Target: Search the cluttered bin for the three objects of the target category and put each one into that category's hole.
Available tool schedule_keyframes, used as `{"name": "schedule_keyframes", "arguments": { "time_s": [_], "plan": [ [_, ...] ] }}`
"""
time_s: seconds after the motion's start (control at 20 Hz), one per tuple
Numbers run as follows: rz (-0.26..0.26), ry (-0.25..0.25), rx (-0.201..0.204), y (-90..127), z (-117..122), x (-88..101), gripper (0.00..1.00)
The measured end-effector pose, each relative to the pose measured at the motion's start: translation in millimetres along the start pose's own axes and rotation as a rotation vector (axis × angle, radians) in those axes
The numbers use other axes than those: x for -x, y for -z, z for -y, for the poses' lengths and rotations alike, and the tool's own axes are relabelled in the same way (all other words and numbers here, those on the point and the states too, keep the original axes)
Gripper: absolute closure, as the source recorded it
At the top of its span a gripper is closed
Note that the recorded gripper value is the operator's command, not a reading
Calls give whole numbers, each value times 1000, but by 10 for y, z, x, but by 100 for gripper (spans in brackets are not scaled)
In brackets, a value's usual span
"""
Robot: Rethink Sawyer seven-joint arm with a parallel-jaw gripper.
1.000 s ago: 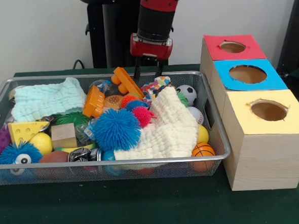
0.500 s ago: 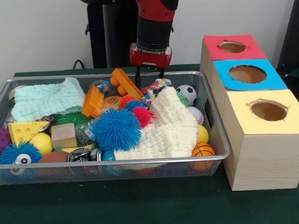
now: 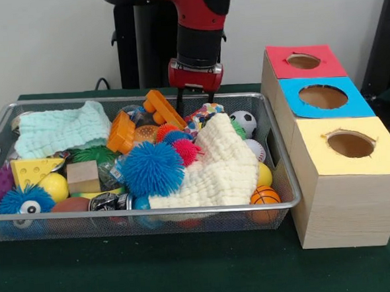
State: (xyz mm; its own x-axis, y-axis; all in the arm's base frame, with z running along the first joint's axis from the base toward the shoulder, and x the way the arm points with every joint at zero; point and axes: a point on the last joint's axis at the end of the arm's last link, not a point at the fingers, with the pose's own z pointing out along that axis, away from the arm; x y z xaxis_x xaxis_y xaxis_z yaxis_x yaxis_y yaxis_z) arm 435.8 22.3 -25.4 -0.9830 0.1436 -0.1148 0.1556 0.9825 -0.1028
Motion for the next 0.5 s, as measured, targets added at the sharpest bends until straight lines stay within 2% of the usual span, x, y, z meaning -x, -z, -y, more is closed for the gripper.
{"name": "schedule_keyframes", "arguments": {
  "time_s": [0.3,0.5],
  "plan": [
    [-8,-14,14,91,-146,24,0],
    [-37,-8,24,207,-244,38,0]
  ]
}}
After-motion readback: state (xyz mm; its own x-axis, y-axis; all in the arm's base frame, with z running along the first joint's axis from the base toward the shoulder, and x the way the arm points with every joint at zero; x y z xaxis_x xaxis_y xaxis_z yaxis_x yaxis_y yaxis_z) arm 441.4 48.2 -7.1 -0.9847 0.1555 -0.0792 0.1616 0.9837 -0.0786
